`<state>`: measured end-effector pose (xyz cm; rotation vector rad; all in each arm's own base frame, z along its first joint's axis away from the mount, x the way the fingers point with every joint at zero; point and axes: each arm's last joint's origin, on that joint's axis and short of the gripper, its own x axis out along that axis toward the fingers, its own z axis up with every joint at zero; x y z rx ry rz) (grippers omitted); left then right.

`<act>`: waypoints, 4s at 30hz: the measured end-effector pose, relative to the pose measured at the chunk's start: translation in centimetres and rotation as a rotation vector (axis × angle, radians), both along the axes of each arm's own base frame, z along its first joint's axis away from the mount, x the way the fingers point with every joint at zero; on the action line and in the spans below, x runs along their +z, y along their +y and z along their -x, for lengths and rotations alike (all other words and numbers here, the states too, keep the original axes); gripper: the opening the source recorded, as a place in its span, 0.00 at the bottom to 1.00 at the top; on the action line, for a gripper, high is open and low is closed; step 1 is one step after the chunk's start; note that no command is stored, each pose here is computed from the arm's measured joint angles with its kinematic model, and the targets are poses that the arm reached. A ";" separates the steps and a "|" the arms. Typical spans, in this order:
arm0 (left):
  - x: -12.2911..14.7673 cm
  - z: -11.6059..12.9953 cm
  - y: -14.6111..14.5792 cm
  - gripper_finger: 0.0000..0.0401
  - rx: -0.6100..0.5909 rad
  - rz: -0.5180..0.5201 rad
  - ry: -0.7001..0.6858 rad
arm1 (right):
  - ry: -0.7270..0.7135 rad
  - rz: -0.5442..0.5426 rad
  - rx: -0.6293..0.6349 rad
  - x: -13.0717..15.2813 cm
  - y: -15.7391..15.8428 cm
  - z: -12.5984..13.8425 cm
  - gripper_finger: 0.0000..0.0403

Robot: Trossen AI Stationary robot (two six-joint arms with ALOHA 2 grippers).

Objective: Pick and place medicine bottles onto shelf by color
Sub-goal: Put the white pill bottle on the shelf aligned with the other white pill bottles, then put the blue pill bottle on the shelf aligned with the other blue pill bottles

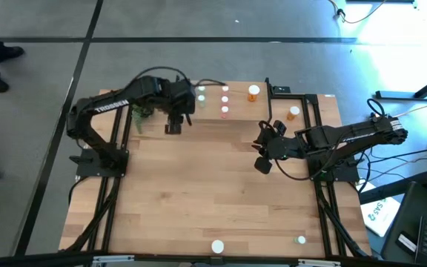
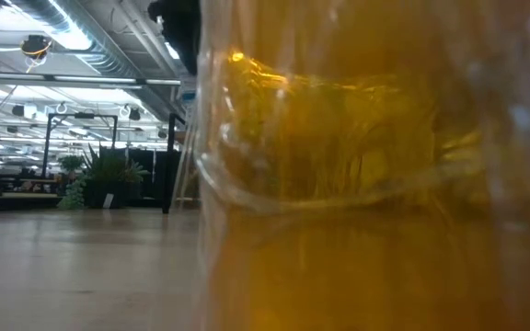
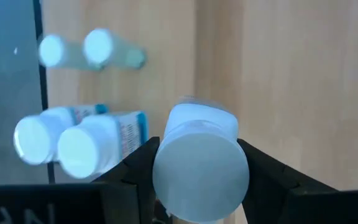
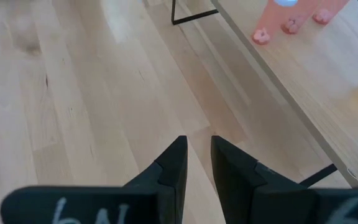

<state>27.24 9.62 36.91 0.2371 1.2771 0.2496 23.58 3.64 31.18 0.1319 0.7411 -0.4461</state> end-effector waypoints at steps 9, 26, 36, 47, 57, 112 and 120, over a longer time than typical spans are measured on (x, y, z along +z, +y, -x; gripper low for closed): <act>-0.2 0.6 2.3 0.40 0.034 0.044 -0.018 | 0.000 0.000 0.000 0.0 0.0 0.0 0.18; -3.0 0.5 3.8 0.40 0.063 0.036 0.007 | 0.001 0.000 0.000 0.0 0.0 0.0 0.18; -3.2 0.6 4.1 0.40 0.068 0.052 0.000 | 0.001 0.000 0.000 0.0 0.0 0.0 0.18; -3.2 0.4 4.1 0.48 0.052 0.039 -0.012 | 0.001 0.000 0.000 0.0 0.0 0.0 0.18; -3.2 0.5 4.2 0.54 0.054 0.036 -0.011 | 0.001 0.000 0.000 0.0 0.0 0.0 0.18; -2.2 1.3 3.9 0.72 0.063 -0.004 -0.021 | 0.001 0.000 0.000 0.0 0.0 0.0 0.18; -1.6 1.5 3.3 0.72 0.057 -0.051 -0.028 | 0.001 0.000 -0.001 0.0 0.0 0.0 0.18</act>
